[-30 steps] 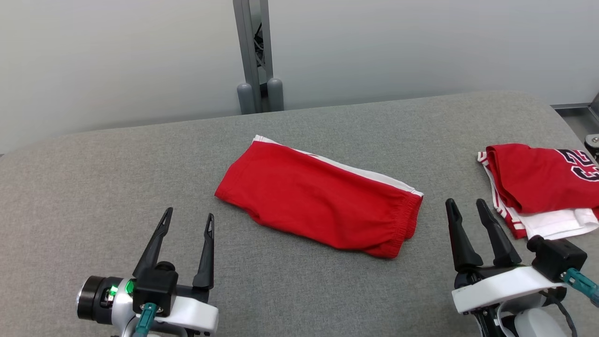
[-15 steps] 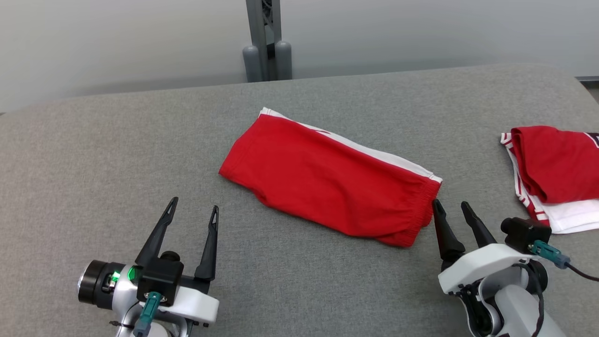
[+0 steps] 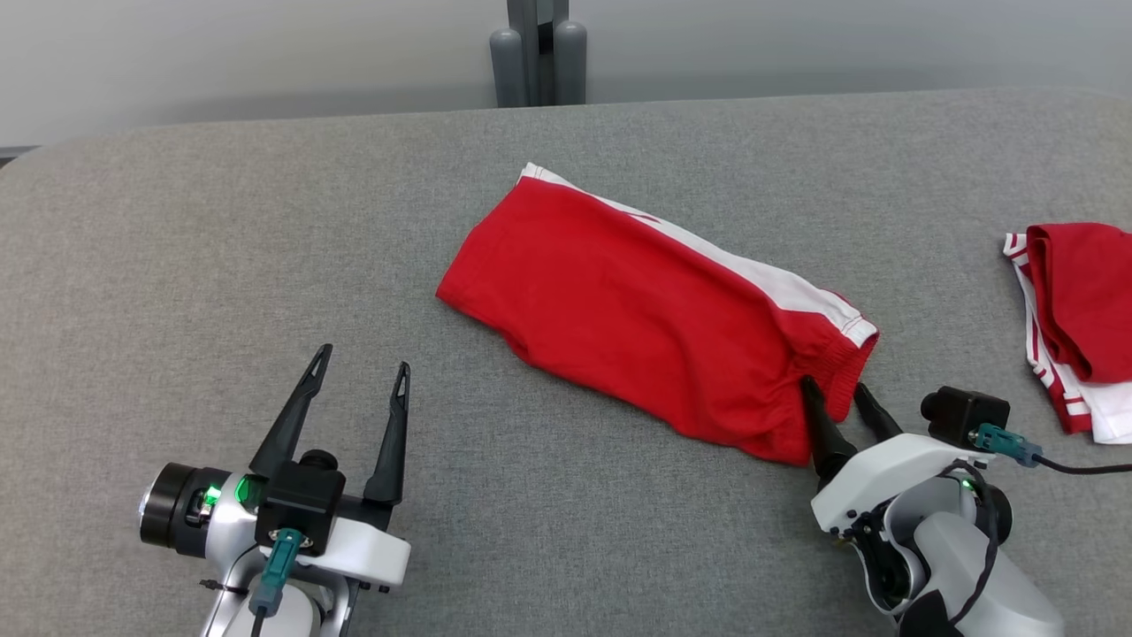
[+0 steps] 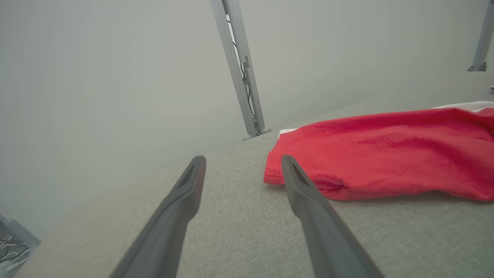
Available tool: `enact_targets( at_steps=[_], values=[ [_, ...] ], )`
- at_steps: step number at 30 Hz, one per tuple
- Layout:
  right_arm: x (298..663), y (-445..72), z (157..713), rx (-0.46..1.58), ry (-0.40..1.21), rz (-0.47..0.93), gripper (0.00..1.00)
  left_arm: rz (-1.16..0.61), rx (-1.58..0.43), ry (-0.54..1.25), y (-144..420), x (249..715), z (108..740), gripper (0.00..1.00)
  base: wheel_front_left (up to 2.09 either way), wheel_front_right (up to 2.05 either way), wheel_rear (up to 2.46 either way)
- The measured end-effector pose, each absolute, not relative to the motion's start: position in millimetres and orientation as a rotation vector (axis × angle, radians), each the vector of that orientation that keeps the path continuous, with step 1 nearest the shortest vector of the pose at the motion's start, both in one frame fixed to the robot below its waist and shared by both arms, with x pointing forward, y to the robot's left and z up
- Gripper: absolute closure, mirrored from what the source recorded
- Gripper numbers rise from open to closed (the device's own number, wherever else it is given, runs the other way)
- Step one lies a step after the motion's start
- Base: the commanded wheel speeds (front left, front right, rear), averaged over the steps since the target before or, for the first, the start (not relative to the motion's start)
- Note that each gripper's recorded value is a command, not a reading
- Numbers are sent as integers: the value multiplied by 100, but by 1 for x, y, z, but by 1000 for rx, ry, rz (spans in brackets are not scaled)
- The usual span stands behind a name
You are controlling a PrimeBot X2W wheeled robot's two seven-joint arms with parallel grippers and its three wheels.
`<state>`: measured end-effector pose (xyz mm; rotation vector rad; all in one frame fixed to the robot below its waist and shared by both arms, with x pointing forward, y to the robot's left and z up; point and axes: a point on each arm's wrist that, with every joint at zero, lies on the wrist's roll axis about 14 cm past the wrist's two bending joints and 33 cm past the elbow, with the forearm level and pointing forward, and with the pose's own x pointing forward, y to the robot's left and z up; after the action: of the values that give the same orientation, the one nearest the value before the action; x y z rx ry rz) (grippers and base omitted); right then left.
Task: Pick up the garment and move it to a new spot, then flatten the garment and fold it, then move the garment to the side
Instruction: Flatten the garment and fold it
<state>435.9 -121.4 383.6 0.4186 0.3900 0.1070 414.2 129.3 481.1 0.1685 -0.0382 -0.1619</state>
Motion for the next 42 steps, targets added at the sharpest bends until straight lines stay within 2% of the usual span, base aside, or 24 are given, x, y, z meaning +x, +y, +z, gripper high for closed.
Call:
enact_targets(
  at_steps=[21, 22, 23, 24, 35, 42],
  values=[
    [448, -77, 382, 780, 537, 143, 0, -159, 181, -23, 131, 418, 475, 0, 0, 0, 0],
    [448, -77, 383, 783, 538, 145, 52, -157, 181, -23, 132, 417, 475, 0, 0, 0, 0],
    [449, -76, 383, 782, 537, 148, 82, -157, 181, -23, 132, 417, 475, 0, 0, 0, 0],
    [449, -76, 384, 777, 533, 151, 100, -156, 181, -24, 132, 417, 475, 0, 0, 0, 0],
    [444, -80, 382, 615, 542, 234, 100, -152, 172, -29, 130, 413, 478, 0, 0, 0, 0],
    [456, -121, 383, 430, 547, 240, 100, -143, 157, -28, 130, 408, 480, 0, 0, 0, 0]
  ],
)
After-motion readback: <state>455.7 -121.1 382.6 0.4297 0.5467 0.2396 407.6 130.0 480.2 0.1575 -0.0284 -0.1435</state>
